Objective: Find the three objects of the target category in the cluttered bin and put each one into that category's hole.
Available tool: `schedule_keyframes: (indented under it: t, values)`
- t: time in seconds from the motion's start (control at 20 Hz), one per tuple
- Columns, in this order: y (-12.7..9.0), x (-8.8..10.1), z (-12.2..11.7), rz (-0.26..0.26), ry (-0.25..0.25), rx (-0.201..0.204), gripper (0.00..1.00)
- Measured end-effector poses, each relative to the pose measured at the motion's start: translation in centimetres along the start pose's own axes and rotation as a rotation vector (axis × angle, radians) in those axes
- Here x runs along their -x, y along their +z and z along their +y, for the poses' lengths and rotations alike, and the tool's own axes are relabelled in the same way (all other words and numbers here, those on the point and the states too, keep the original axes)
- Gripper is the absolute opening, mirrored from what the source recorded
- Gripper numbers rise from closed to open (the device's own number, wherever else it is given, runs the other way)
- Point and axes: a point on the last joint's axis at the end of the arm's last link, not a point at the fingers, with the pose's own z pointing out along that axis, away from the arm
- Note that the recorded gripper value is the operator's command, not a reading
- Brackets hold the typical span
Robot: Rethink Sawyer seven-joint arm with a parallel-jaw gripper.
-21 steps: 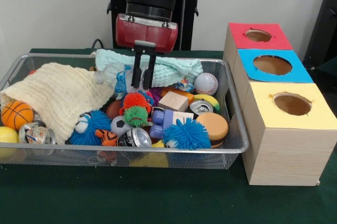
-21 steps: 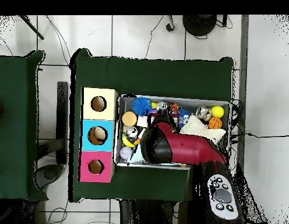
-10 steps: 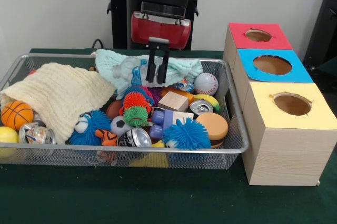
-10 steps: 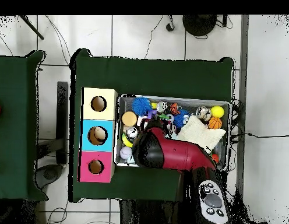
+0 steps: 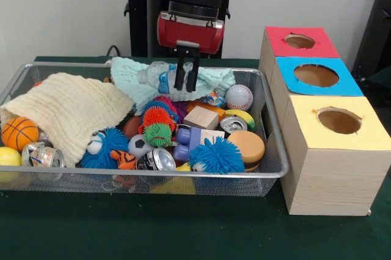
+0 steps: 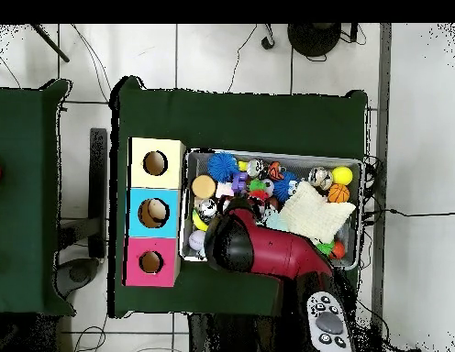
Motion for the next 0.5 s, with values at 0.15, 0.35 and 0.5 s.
schedule_keyframes:
  t: [0.15, 0.35, 0.5]
  values:
    - [-0.3, -0.9, 0.3, 0.018, 0.014, -0.004, 0.00]
    - [-1.1, -1.5, 1.2, 0.027, 0.028, -0.005, 0.00]
    - [-1.8, -1.6, 2.0, 0.028, 0.044, -0.007, 0.00]
